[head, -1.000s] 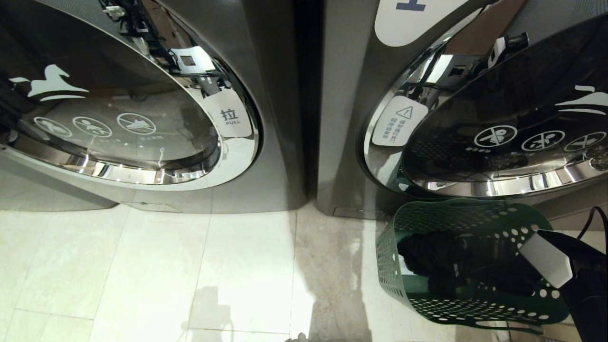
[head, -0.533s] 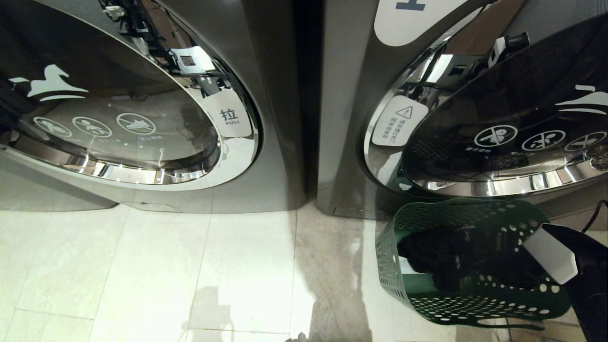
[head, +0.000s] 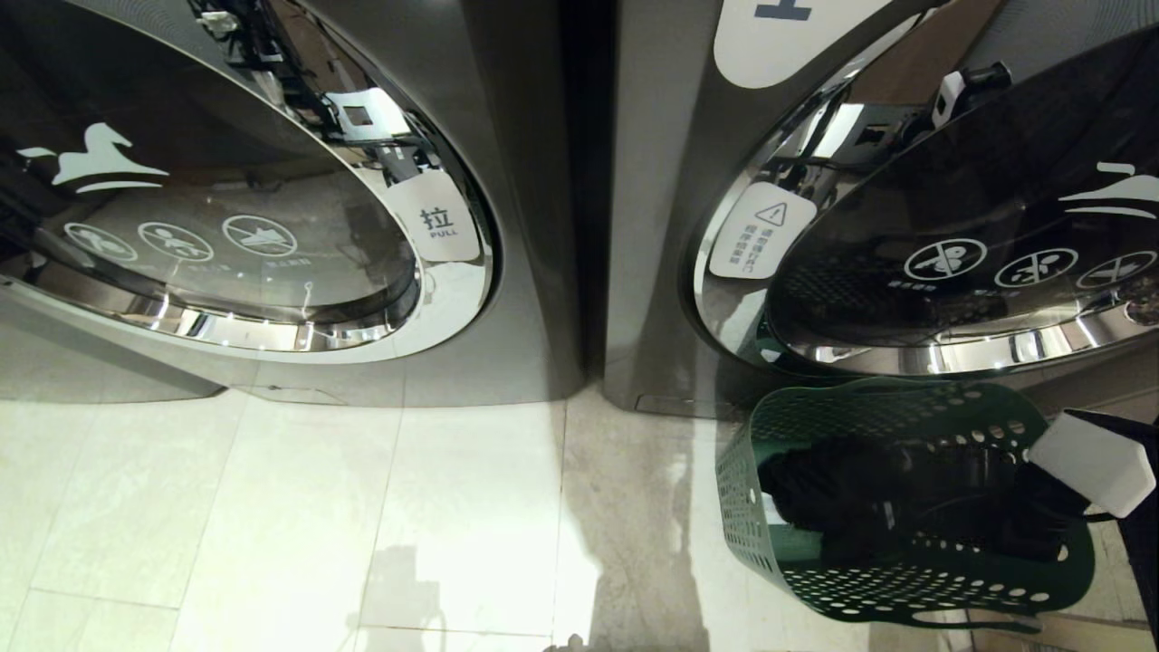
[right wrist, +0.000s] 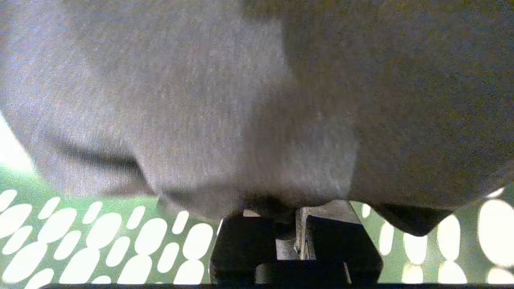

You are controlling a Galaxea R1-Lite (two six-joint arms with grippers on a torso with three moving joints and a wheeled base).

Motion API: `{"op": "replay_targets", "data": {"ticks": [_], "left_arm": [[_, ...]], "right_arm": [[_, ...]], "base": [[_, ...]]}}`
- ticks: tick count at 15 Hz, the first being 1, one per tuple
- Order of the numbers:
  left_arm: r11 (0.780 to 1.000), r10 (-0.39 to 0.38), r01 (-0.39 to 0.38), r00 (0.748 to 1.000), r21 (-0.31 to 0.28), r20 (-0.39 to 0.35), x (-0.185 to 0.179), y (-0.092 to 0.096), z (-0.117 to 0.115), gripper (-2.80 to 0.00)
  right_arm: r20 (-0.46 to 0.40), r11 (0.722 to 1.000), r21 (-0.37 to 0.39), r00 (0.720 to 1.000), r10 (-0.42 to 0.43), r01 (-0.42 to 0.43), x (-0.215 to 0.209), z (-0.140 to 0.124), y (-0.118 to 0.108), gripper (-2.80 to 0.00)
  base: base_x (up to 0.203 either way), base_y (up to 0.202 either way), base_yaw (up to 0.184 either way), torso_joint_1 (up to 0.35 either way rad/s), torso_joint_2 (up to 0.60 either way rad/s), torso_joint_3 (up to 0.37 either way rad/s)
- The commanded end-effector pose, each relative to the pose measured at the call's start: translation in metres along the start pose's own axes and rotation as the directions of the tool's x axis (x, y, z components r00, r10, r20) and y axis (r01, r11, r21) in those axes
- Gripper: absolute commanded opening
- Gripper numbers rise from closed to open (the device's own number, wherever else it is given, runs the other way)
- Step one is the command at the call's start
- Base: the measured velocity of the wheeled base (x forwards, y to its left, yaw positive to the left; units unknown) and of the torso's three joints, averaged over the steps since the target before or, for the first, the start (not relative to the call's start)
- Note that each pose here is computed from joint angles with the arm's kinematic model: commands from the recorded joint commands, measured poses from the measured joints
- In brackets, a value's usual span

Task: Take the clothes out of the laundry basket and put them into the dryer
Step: Take the clothes out of the basket

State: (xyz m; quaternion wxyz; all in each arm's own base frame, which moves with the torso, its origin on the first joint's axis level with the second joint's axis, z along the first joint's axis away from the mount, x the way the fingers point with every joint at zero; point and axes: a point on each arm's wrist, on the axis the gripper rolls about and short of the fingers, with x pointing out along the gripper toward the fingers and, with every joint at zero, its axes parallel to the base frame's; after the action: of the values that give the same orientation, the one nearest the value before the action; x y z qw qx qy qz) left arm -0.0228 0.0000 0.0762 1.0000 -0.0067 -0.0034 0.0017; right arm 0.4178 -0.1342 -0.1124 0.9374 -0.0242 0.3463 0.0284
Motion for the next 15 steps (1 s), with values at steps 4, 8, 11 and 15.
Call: {"op": "replay_targets", "data": {"ticks": [4,8,11,15], "left_arm": [[1.000,0.001,-0.001,1.000,0.000,-0.001,0.000,0.000,0.000,-2.80],[1.000,0.001,-0.001,1.000,0.000,-0.001,0.000,0.000,0.000,-2.80],[1.000,0.000,0.000,1.000,0.000,-0.001,0.000,0.000,0.000,-2.80],[1.000,0.000,0.000,1.000,0.000,-0.001,0.000,0.000,0.000,-2.80]], "right_arm": [[-0.026,1.000,0.023,1.000,-0.006,0.007,-0.063,0.006,0.007,-2.80],[-0.017,0.999,0.040,1.000,-0.018,0.019,-0.118,0.009,0.020,-2.80],[0.050,0.998,0.038,0.998,-0.042,0.040,-0.167,0.020,0.031,-2.80],[0.139,0.997,0.021,0.987,-0.075,0.073,-0.235,0.029,0.051,-2.80]], "base": [[0.000,0.000,0.000,0.000,0.00,0.000],[0.000,0.000,0.000,0.000,0.00,0.000],[0.000,0.000,0.000,0.000,0.00,0.000],[0.000,0.000,0.000,0.000,0.00,0.000]]}}
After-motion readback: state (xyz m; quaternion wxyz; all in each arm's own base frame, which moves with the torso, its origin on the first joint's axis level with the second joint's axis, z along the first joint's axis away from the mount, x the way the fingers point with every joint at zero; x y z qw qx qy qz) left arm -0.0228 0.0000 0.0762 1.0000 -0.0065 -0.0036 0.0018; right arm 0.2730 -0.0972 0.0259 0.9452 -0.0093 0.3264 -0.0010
